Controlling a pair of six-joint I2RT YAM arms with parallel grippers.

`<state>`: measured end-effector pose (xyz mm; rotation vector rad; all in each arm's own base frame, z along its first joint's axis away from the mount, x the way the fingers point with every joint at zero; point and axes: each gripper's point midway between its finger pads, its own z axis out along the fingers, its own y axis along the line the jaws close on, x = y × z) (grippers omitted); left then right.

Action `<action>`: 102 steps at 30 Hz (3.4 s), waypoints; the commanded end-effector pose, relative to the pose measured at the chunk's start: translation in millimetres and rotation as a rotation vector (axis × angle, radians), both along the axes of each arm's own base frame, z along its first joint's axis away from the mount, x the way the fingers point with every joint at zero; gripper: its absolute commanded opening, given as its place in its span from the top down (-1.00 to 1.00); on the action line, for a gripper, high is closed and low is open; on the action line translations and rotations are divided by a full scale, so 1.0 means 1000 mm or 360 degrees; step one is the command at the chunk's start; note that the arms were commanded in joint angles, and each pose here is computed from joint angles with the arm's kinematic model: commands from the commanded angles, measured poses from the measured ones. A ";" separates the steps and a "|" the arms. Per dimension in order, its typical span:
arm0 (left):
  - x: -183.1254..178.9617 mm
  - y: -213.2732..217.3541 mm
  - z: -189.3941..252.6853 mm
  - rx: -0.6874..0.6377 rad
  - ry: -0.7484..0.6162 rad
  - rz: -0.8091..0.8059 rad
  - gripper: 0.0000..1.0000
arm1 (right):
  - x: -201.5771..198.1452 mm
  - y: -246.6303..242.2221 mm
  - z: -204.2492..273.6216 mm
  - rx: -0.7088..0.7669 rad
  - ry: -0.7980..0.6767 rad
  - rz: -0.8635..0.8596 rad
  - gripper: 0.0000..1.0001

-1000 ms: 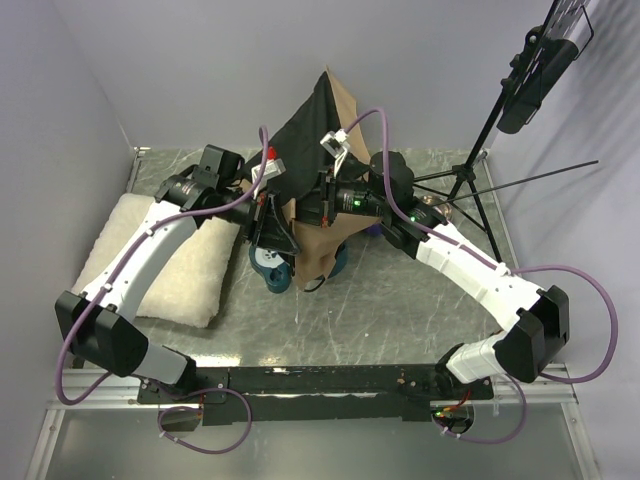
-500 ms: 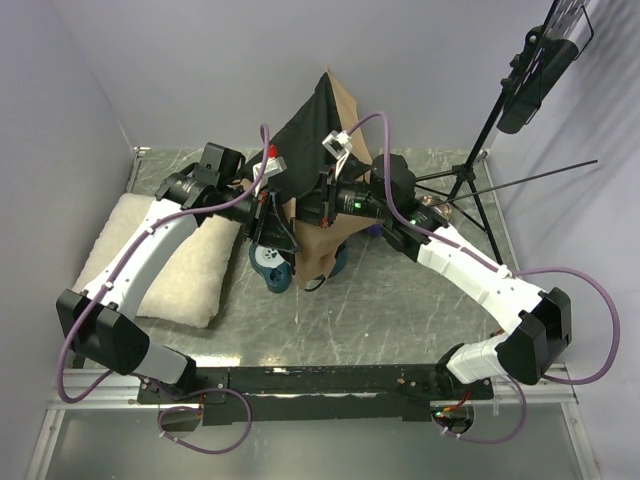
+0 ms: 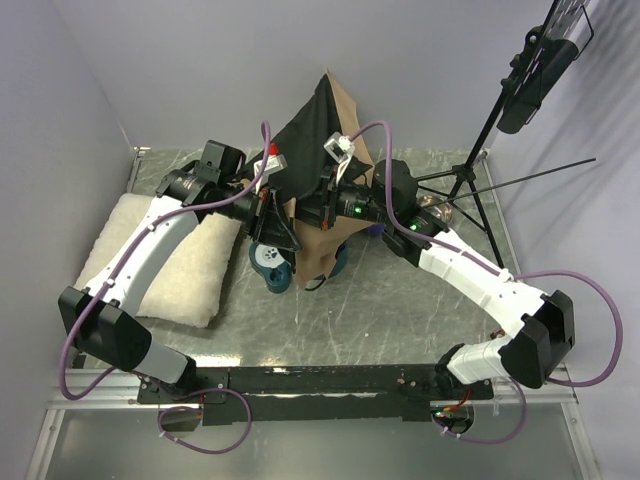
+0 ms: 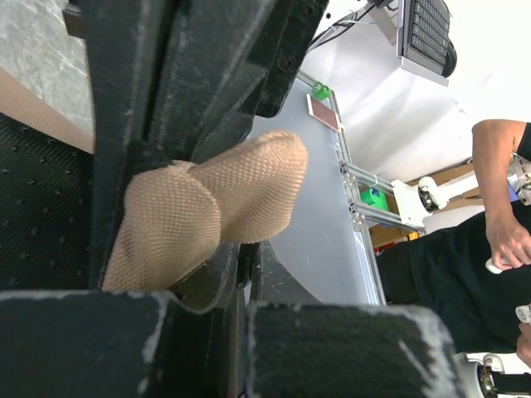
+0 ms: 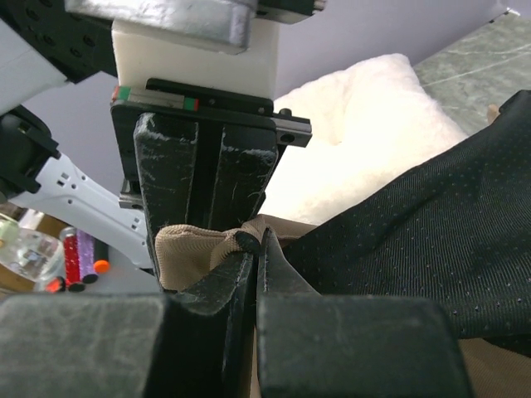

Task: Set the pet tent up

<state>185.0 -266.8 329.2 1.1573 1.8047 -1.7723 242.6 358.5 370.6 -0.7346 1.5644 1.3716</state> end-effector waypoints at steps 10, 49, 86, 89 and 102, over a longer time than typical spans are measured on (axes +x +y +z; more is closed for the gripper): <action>0.015 0.010 -0.039 0.0338 0.0241 0.0191 0.99 | -0.073 -0.010 0.073 0.0255 -0.0486 0.0324 1.00; 0.088 0.155 0.013 0.0293 -0.0738 0.1104 -0.74 | -0.093 -0.040 0.003 -0.0055 -0.0677 0.0394 1.00; 0.111 0.101 0.000 0.0271 -0.1316 0.0588 0.87 | -0.092 -0.143 -0.056 -0.0795 -0.1028 -0.0034 -0.91; 0.110 0.096 0.019 0.0252 -0.1343 0.0627 0.86 | -0.086 -0.150 -0.032 -0.0823 -0.1147 -0.0097 -0.95; 0.104 0.102 0.033 0.0340 -0.1314 0.0722 0.88 | -0.083 -0.181 -0.029 -0.1056 -0.1318 -0.0165 -1.00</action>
